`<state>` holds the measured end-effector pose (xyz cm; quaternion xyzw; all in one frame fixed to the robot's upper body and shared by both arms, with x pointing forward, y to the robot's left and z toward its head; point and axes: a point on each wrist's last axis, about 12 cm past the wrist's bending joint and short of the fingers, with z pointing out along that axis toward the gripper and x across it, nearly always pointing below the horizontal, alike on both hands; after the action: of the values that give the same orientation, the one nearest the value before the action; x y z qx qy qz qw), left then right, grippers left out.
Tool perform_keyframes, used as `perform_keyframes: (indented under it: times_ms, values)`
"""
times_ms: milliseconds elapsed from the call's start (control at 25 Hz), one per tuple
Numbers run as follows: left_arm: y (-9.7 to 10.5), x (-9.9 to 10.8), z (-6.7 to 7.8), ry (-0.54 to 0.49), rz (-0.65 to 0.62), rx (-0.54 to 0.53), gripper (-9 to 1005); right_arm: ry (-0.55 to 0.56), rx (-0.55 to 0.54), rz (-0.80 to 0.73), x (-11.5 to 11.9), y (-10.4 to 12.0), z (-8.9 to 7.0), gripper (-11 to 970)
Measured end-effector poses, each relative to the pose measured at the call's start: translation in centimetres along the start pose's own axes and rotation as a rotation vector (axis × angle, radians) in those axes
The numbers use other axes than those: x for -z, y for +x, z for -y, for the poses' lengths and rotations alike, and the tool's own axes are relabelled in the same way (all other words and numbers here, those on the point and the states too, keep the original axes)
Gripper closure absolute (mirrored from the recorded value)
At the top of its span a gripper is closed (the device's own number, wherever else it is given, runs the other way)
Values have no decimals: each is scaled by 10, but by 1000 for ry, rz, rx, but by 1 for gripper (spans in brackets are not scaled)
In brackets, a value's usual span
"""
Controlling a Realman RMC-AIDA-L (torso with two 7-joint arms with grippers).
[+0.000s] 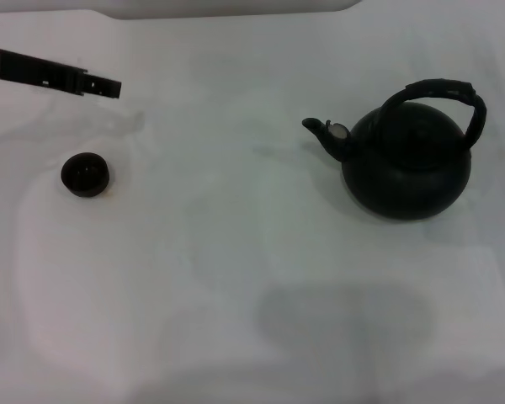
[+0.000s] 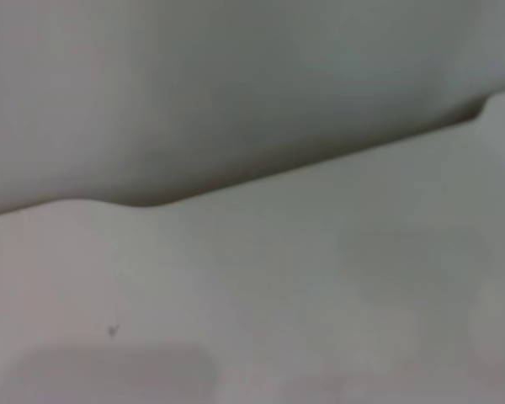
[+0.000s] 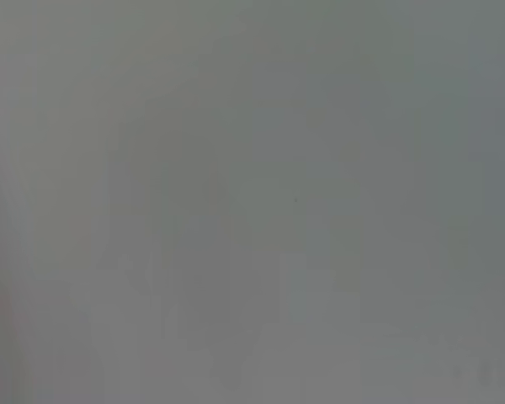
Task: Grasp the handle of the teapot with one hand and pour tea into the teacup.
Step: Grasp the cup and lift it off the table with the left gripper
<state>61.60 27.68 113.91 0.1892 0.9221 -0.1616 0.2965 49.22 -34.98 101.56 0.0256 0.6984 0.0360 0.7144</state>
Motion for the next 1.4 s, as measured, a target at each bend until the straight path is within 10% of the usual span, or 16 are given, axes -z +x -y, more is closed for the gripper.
perform_keyframes:
  times_ms: [1400]
  values:
    - [21, -19, 16, -61, -164, -49, 153, 2, -1, 4, -2, -1, 0, 122]
